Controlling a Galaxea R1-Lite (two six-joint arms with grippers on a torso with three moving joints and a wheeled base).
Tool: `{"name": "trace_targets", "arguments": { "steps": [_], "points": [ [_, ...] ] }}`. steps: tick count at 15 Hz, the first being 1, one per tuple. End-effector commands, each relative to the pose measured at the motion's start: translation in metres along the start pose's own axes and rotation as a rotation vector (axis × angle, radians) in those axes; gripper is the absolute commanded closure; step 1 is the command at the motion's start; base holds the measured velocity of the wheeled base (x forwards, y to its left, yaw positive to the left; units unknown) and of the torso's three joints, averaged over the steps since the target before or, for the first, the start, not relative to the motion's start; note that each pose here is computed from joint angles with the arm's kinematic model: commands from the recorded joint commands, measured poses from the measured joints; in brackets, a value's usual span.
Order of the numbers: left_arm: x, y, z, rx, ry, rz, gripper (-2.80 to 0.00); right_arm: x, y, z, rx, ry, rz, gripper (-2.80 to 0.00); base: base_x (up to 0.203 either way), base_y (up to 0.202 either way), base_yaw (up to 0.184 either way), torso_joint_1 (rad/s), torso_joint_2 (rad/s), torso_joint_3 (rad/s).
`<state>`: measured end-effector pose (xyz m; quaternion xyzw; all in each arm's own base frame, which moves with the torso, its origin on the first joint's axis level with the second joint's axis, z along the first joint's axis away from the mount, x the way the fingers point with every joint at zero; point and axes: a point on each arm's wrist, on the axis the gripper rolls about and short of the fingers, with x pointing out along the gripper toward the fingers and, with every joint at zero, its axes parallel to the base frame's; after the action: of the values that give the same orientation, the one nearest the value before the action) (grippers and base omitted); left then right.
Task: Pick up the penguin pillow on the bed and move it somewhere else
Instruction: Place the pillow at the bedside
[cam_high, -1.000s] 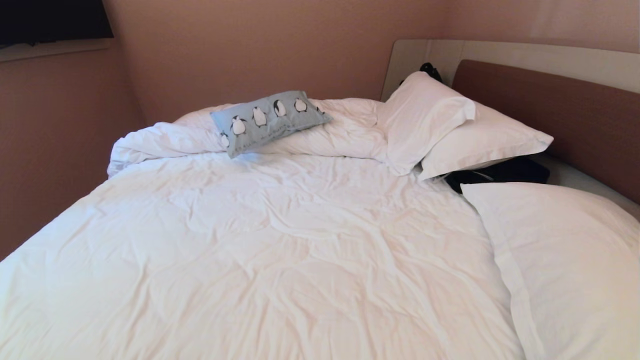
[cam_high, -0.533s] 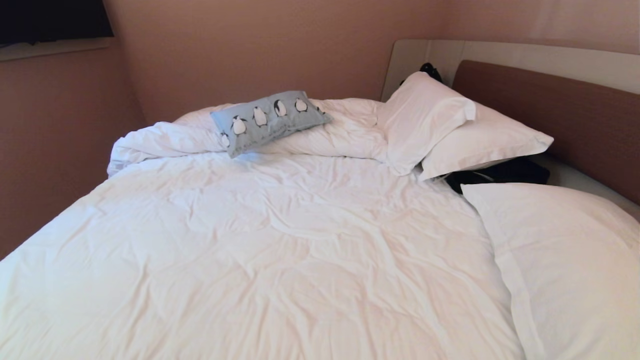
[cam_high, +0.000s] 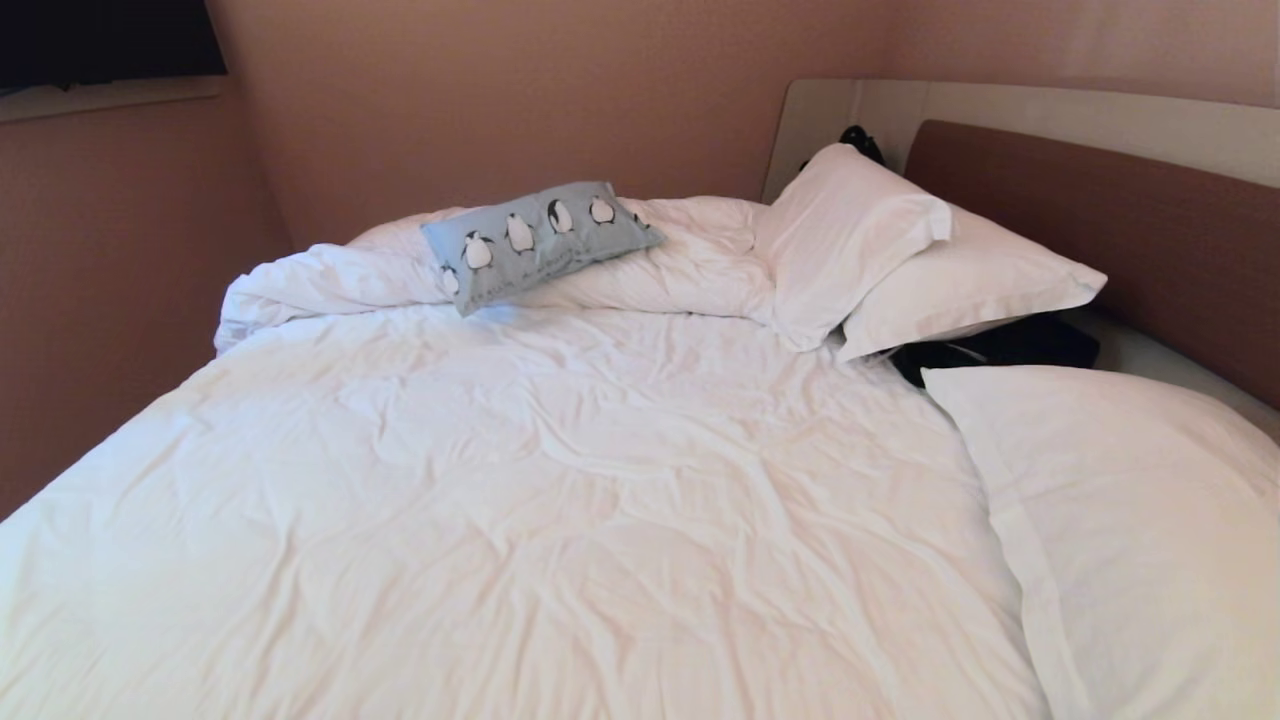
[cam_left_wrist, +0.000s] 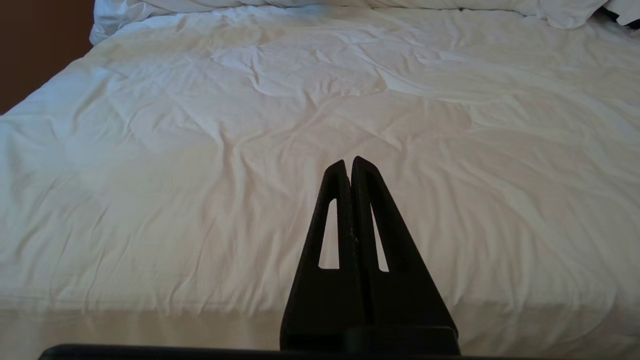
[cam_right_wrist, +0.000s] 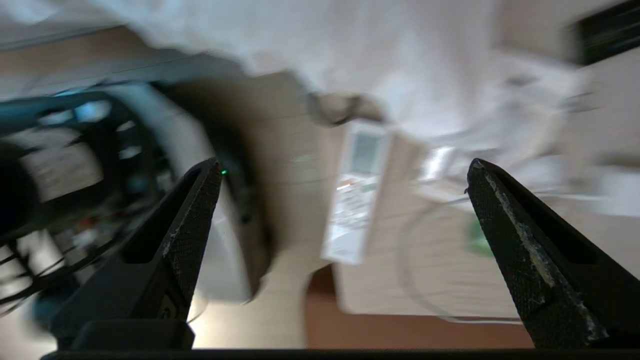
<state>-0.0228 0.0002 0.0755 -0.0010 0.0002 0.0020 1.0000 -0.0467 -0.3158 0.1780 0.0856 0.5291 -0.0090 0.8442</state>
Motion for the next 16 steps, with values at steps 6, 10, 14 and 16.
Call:
{"name": "trace_targets", "arguments": {
  "steps": [6,10,14,16],
  "points": [
    [0.000,0.000,0.000,0.000,0.000,0.001,0.00,0.052,-0.026,-0.013,-0.050,0.094,0.254,-2.80,0.000,0.000,0.000,0.000,0.00,0.000],
    [0.000,0.000,0.000,0.000,0.001,0.001,0.00,0.066,-0.040,0.000,-0.139,0.061,0.175,-2.80,0.000,0.000,0.000,0.000,0.00,0.000],
    [0.000,0.000,0.000,0.000,0.000,0.001,0.00,0.081,-0.057,0.013,-0.238,0.057,0.071,-2.80,0.000,0.000,0.000,0.000,0.00,0.000],
    [0.000,0.000,0.000,-0.001,0.000,0.001,0.00,0.091,-0.059,0.023,-0.276,0.064,0.086,-2.80,0.000,0.000,0.000,0.000,0.00,0.000]
  ]
}}
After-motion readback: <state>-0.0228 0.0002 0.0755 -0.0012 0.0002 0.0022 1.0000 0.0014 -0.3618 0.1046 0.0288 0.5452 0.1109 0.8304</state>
